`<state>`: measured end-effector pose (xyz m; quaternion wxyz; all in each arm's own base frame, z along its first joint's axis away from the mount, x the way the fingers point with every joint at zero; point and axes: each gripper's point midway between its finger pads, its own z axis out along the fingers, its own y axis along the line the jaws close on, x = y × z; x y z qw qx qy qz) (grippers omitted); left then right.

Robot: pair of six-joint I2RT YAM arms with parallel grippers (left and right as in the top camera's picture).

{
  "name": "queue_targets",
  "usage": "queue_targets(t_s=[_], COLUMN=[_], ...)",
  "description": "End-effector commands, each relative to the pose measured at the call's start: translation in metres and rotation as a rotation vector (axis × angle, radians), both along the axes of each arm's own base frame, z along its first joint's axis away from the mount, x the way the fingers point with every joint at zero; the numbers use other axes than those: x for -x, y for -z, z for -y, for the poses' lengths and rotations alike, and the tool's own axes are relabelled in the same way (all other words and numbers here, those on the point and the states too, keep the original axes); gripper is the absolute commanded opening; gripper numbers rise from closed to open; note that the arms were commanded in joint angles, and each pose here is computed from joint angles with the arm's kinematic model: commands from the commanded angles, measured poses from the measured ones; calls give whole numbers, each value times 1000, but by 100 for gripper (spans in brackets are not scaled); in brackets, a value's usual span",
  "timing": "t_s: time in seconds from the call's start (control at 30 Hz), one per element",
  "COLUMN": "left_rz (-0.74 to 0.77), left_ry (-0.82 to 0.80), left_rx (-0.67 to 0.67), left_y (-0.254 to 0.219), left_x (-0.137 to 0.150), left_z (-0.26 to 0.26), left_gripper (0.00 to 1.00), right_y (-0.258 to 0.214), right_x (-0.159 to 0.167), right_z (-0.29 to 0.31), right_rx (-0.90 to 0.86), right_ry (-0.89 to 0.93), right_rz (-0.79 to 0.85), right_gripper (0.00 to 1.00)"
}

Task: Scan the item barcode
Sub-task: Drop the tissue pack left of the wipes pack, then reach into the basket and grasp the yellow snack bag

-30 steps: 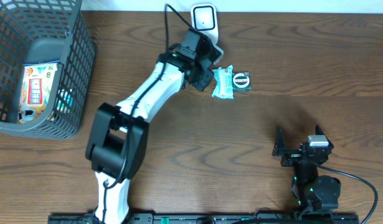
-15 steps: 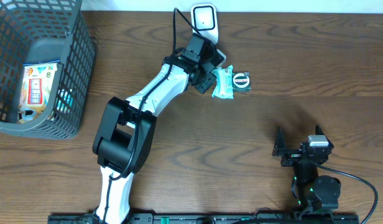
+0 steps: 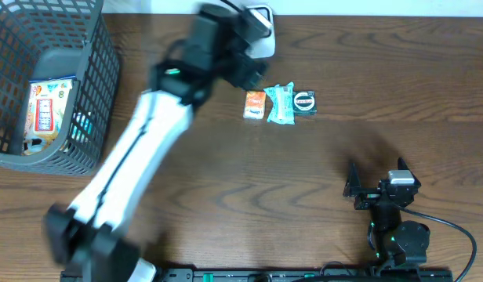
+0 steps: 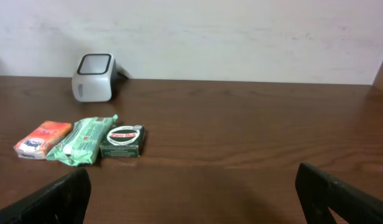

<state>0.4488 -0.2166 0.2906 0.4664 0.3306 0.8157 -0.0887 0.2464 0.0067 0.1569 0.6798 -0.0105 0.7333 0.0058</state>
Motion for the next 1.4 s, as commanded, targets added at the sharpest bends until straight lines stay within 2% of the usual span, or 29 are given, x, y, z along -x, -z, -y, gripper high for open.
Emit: queue_targets(t_s=[0.0, 0.2, 0.4, 0.53, 0.7, 0.87, 1.07, 1.23, 1.37], left_rz=[111, 244, 302, 316, 243, 74, -114, -239, -297], left_ry=[-117, -419, -776, -974, -1044, -1049, -956, -914, -899], left_rx=[32, 3, 144, 215, 233, 155, 56, -44, -59], left_y=[-58, -110, -128, -122, -82, -9, 68, 118, 146], left_x=[5, 10, 5, 12, 11, -6, -24, -28, -31], left_z=[-60, -178, -301, -383, -447, -469, -457, -449, -447], left_gripper=[98, 98, 98, 98, 98, 98, 98, 98, 98], right_y=[1, 1, 1, 1, 1, 1, 1, 1, 1], right_x=[0, 0, 0, 0, 0, 0, 0, 0, 0], right_z=[2, 2, 2, 2, 2, 2, 2, 2, 2], right_rx=[-11, -11, -11, -11, -11, -11, -11, -11, -11], right_ry=[7, 7, 7, 7, 7, 7, 7, 7, 7], right_rz=[-1, -1, -1, -1, -1, -1, -1, -1, -1], right_gripper=[99, 99, 99, 99, 99, 99, 99, 99, 99])
